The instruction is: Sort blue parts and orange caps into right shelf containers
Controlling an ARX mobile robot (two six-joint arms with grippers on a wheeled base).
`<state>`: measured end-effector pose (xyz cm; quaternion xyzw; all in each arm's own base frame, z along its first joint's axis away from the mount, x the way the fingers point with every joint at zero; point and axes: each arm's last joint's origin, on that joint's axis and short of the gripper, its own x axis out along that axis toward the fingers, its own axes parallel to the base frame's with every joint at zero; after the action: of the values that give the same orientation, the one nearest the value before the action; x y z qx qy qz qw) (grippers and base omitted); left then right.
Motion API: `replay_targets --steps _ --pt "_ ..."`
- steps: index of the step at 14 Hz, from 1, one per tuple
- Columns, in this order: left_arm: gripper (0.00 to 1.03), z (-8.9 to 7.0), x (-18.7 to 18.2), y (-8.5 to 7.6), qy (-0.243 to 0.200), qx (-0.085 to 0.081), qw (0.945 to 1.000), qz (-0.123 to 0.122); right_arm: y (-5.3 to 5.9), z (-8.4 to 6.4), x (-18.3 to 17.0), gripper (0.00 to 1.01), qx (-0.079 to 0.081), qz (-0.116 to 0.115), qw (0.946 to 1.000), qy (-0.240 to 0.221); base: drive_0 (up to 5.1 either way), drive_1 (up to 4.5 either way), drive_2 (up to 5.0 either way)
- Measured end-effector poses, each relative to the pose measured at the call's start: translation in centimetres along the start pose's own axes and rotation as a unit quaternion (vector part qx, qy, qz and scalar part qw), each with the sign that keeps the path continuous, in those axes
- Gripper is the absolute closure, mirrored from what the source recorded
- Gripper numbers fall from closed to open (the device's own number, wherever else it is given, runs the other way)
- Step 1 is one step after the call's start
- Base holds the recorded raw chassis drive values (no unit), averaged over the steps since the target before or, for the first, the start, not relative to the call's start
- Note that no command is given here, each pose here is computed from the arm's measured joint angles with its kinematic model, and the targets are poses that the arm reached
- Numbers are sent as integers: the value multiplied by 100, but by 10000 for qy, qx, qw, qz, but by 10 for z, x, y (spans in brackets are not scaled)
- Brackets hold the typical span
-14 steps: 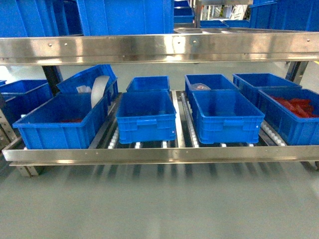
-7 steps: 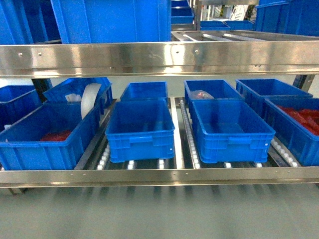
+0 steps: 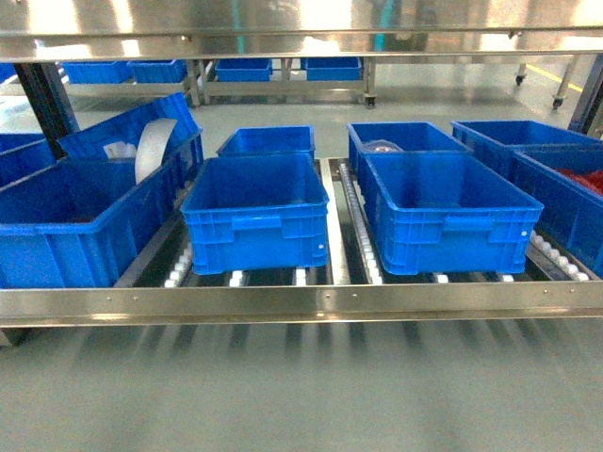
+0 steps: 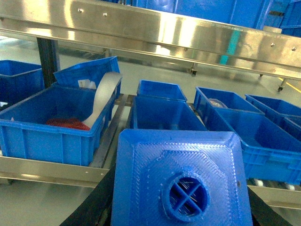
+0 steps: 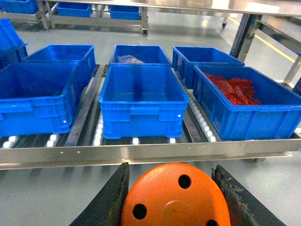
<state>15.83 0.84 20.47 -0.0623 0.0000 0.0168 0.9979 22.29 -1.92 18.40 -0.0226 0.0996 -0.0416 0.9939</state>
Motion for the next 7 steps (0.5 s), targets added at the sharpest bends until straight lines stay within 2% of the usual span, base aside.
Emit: replay_targets --steps 7 --pt "59 0 0 0 -11 0 10000 -1 0 0 0 58 0 0 10000 -8 0 0 0"
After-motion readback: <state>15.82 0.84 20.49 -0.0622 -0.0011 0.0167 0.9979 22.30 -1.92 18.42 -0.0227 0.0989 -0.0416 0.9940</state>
